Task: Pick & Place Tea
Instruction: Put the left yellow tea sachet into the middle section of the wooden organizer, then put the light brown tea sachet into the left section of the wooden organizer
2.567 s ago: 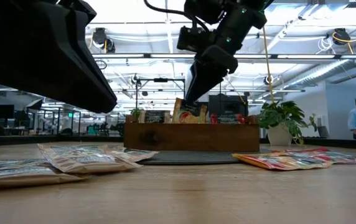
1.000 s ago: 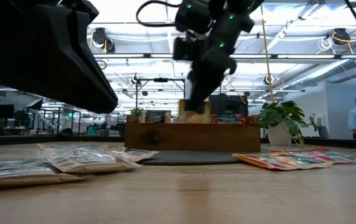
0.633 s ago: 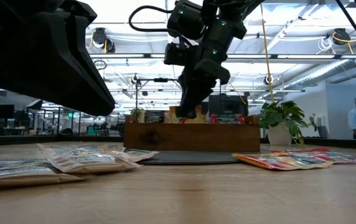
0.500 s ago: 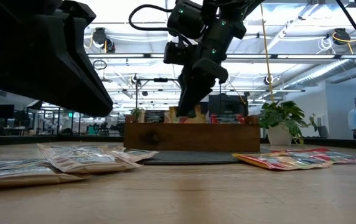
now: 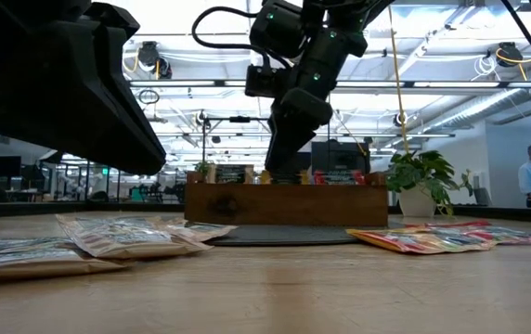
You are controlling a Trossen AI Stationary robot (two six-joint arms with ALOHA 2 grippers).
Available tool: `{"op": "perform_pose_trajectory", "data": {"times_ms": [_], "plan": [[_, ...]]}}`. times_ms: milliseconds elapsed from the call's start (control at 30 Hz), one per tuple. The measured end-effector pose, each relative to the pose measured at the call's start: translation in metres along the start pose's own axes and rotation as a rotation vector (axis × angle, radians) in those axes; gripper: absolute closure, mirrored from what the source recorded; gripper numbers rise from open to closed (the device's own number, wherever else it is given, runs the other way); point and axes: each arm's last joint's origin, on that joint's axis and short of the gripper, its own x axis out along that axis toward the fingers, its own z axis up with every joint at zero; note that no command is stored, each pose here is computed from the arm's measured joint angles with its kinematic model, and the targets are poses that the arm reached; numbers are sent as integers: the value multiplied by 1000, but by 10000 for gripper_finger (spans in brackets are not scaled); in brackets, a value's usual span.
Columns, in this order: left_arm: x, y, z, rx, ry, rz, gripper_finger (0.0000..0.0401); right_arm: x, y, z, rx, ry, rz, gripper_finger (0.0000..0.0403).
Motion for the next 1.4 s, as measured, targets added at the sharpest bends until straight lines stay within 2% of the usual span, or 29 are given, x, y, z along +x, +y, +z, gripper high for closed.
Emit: {"op": "perform_pose_trajectory", "data": {"times_ms": [133,267,333,433,500,600,733,833,933,1100,1200,1300,1400], "plan": [[0,0,0,-5,1,1,370,0,0,1,0,-13,-2,275],[0,0,-1,6,7,4,370,-13,0,5,0,-56,-8,282],[-1,0,-3,21,17,8,370,-22,2,8,17,-78,-65,284],[-5,0,-8,61,44,19,370,-29,19,4,3,-132,-188,293],[-8,-1,-12,59,58,26,370,-30,38,-1,-63,-194,-190,305],[-18,-5,-20,62,86,21,370,-38,71,-13,-110,-321,-112,328],[-37,-16,-32,47,134,-60,370,-42,119,-44,-153,-503,5,365],[-52,-20,-29,11,61,-60,370,-41,145,-70,-234,-651,70,394],[-58,-19,-23,-50,-12,-35,370,-45,156,-87,-311,-801,122,397],[-50,-12,-12,-145,-35,-30,370,-41,163,-110,-273,-849,218,391],[-36,-1,-6,-168,4,-12,370,-38,168,-116,-254,-810,306,392],[-23,9,0,-241,48,-11,370,-32,178,-114,-260,-808,336,399],[-12,18,-1,-321,175,-56,370,-18,188,-102,-269,-804,358,401]]}}
